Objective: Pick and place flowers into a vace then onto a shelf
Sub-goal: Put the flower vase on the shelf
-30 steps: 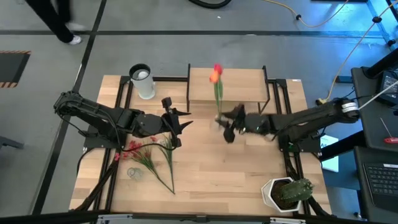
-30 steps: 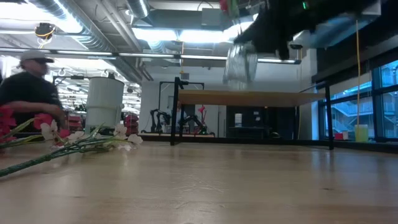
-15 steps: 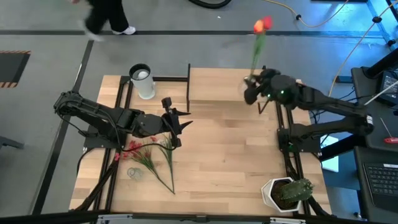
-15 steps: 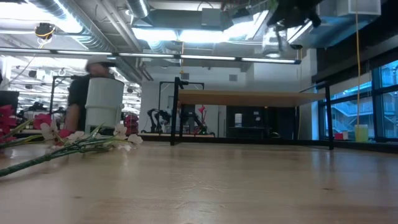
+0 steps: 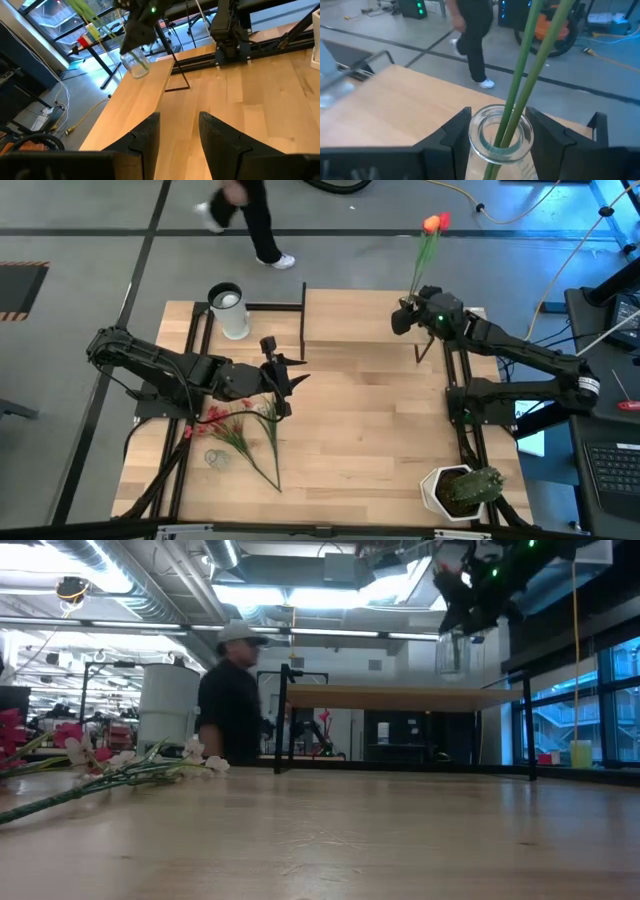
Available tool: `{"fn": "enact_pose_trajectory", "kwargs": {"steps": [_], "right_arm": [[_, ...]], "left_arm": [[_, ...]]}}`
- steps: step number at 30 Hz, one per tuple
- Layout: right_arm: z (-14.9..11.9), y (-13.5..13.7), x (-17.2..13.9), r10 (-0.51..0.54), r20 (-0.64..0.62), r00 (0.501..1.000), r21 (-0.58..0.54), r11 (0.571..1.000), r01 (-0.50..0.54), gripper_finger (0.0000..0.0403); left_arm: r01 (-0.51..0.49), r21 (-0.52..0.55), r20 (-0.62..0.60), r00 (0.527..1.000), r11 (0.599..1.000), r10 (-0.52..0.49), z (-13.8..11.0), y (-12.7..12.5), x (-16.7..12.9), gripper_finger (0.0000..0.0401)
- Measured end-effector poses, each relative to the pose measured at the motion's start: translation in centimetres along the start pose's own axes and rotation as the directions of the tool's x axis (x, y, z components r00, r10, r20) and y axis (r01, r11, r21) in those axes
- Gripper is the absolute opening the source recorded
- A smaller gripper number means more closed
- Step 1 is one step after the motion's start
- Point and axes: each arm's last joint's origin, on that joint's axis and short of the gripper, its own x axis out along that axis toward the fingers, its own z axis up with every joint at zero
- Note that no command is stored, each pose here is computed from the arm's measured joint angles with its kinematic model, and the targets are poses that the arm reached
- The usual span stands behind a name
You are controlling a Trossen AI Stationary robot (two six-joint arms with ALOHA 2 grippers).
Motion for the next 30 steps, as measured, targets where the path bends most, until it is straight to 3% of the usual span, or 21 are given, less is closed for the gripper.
{"fn": "enact_pose_trajectory", "kwargs": {"steps": [8,16,30], "right_arm": [[-2.0,-0.5,1.3,-0.018,0.019,1.0,-0.013,1.0,0.018,0.0158],[-2.3,-0.3,1.8,-0.033,0.003,0.999,-0.073,0.997,0.033,0.0159],[-2.4,-0.3,2.6,-0.057,-0.007,0.998,-0.072,0.996,0.056,0.0177]], "left_arm": [[-0.001,0.001,0.0,1.0,1.0,0.001,0.0,0.0,0.0,0.013],[-0.003,0.001,-0.001,1.0,1.0,0.003,0.0,0.1,0.0,0.013],[-0.017,-0.009,-0.011,1.0,1.0,0.017,-0.1,0.7,0.5,0.013]]}}
